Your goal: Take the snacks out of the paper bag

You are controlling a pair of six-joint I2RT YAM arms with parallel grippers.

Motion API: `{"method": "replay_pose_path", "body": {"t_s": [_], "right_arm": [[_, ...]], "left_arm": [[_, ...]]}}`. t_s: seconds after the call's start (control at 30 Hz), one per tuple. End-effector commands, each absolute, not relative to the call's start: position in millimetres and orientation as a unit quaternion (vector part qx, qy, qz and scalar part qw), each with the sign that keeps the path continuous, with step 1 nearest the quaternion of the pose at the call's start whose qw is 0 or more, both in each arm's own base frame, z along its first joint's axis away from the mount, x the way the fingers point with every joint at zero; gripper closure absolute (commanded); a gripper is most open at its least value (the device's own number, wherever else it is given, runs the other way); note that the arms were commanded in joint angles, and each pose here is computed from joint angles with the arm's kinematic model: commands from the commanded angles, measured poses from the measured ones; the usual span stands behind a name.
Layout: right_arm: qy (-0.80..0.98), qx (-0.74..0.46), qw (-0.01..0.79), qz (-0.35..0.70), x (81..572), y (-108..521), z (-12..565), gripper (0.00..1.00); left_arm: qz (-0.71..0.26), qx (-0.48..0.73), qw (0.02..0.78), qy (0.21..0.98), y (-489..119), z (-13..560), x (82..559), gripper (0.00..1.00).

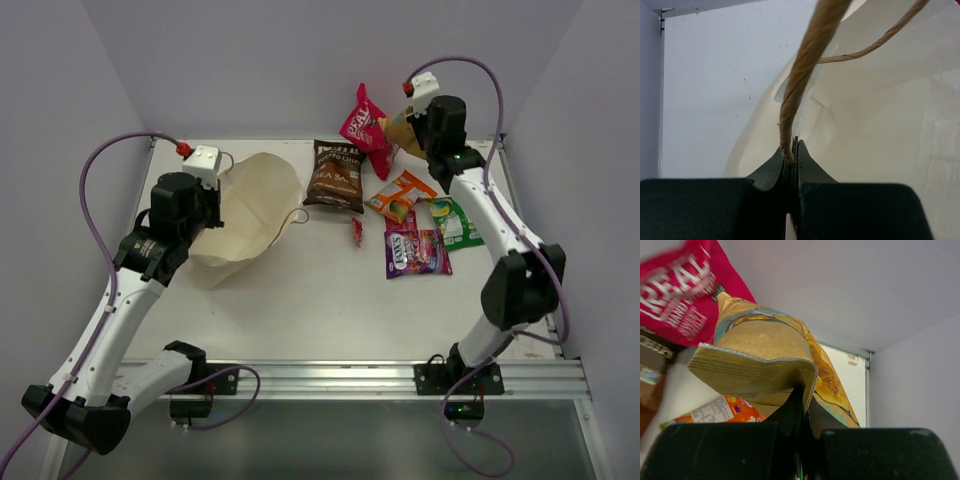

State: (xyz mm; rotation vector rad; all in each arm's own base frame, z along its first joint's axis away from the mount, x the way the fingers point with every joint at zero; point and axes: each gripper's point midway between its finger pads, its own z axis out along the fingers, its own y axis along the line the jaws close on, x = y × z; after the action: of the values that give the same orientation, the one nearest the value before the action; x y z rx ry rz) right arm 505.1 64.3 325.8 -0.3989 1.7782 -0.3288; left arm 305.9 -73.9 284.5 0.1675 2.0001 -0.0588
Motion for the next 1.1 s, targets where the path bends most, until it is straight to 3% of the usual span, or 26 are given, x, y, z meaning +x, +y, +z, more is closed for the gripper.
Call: {"method": "replay_pose_path", "body": {"t_s": [0.0,0.2,0.3,0.4,0.5,0.53,0.73,0.83,0.9,1.07], "right_arm": [[0.724,-0.043,0.66,-0.195,542.5,23.4,359.6,1.0],[0.751,-0.042,0.619,-0.227,576.9,-13.1,274.1,0.99],[0.782,-0.015,0.58,-0.228,570.8,-31.1,232.1,0.8],[0.807,0.058,0.54,-0.231,551.1,-58.5,206.6,0.74],[0.823,0.118,0.518,-0.202,533.1,-74.2,198.2,0.6],[0.831,0.112,0.513,-0.186,529.5,-70.1,191.9,0.45],[0.835,0.08,0.543,-0.033,493.7,-16.0,228.6,0.22],[0.822,0.037,0.562,0.081,461.6,31.4,269.5,0.15],[0.8,0.009,0.585,0.132,431.5,55.7,306.6,0.04],[0.753,-0.047,0.618,0.221,357.3,90.3,361.2,0.01]], "left_arm": [[-0.037,0.062,0.546,0.835,-74.1,296.7,303.2,1.0],[-0.041,0.062,0.556,0.828,-73.8,299.7,301.4,1.0],[-0.041,0.058,0.556,0.828,-73.0,299.0,302.3,1.0],[-0.045,0.054,0.558,0.827,-74.3,299.4,304.7,1.0],[-0.052,0.047,0.56,0.826,-75.3,300.8,306.2,1.0],[-0.054,0.045,0.562,0.824,-75.7,301.9,306.7,1.0],[-0.068,0.029,0.567,0.82,-78.0,304.4,306.8,1.0],[-0.083,0.019,0.567,0.819,-81.8,307.7,309.7,1.0],[-0.094,0.013,0.569,0.817,-84.2,313.3,312.3,1.0],[-0.095,-0.004,0.576,0.812,-78.8,329.1,328.9,1.0]]}}
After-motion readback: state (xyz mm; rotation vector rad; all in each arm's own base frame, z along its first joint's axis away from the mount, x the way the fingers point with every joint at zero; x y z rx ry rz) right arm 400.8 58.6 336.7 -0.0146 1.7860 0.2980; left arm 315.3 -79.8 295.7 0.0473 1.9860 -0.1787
